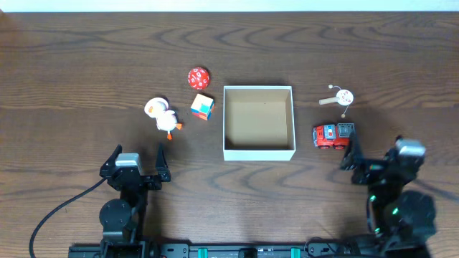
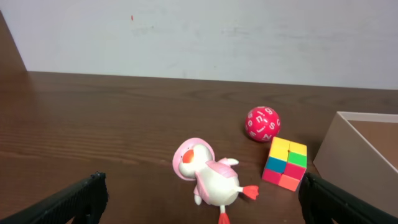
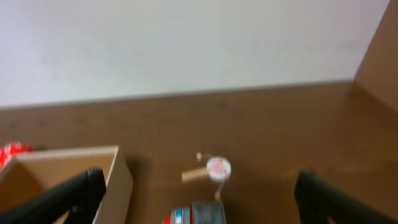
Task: Pack container
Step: 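Move the right gripper over the red toy truck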
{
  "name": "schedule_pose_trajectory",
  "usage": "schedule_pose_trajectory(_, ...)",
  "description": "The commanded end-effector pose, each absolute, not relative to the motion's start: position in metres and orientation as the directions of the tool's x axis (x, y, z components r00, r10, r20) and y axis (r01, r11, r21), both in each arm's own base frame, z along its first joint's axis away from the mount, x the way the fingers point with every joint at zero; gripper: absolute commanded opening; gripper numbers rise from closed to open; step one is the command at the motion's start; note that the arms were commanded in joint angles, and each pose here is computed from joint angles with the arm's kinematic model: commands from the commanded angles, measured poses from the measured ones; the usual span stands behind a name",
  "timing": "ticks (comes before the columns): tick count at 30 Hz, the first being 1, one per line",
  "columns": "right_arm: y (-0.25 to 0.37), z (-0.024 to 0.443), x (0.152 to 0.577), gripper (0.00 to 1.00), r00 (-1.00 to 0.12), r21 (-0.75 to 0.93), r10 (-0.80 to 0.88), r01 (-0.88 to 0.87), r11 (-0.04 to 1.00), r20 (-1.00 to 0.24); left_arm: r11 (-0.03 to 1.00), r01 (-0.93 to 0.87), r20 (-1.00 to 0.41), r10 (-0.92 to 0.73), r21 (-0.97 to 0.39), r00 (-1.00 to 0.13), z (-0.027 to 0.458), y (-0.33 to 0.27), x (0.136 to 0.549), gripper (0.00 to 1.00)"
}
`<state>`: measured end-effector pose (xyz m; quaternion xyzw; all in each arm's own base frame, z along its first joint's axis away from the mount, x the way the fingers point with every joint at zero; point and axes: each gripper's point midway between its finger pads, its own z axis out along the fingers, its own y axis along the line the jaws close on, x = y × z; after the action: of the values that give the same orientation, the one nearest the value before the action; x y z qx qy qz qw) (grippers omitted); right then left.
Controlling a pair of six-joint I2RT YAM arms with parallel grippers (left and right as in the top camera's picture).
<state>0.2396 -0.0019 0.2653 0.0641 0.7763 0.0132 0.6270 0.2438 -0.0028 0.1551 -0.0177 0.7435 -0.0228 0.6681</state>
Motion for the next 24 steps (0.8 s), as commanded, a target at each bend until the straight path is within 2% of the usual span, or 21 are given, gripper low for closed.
schedule_pose_trajectory(1, -0.006, 0.289, 0.255, 0.99, -0.322, 0.076, 0.114, 0.128, 0.989, -0.940, 0.999, 0.002, -0.988, -0.039, -0.040, -0.148, 0.138, -0.002, 0.244, 0.98)
schedule_pose_trajectory(5, -0.002, 0.295, 0.272, 0.99, -0.552, 0.021, 0.090, 0.129, 0.991, -0.829, 0.999, 0.002, -0.988, -0.039, -0.040, -0.148, 0.138, -0.002, 0.244, 0.98)
schedule_pose_trajectory(9, 0.000, 0.286, 0.293, 0.99, -0.707, -0.056, 0.029, 0.097, 0.994, -0.706, 0.999, 0.001, -0.988, -0.040, -0.040, -0.148, 0.138, -0.002, 0.244, 0.98)
schedule_pose_trajectory(16, 0.004, 0.238, 0.322, 0.99, -0.832, -0.113, -0.020, 0.051, 0.992, -0.554, 0.999, 0.001, -0.988, -0.040, -0.040, -0.148, 0.138, -0.002, 0.244, 0.98)
schedule_pose_trajectory(22, 0.007, 0.207, 0.329, 0.99, -0.888, -0.115, -0.027, 0.029, 0.993, -0.459, 0.999, 0.002, -0.988, -0.039, -0.040, -0.148, 0.138, -0.002, 0.244, 0.98)
schedule_pose_trajectory(24, 0.010, 0.200, 0.327, 0.99, -0.904, -0.123, -0.077, -0.027, 0.992, -0.421, 0.999, 0.002, -0.988, -0.039, -0.040, -0.148, 0.138, -0.002, 0.244, 0.98)
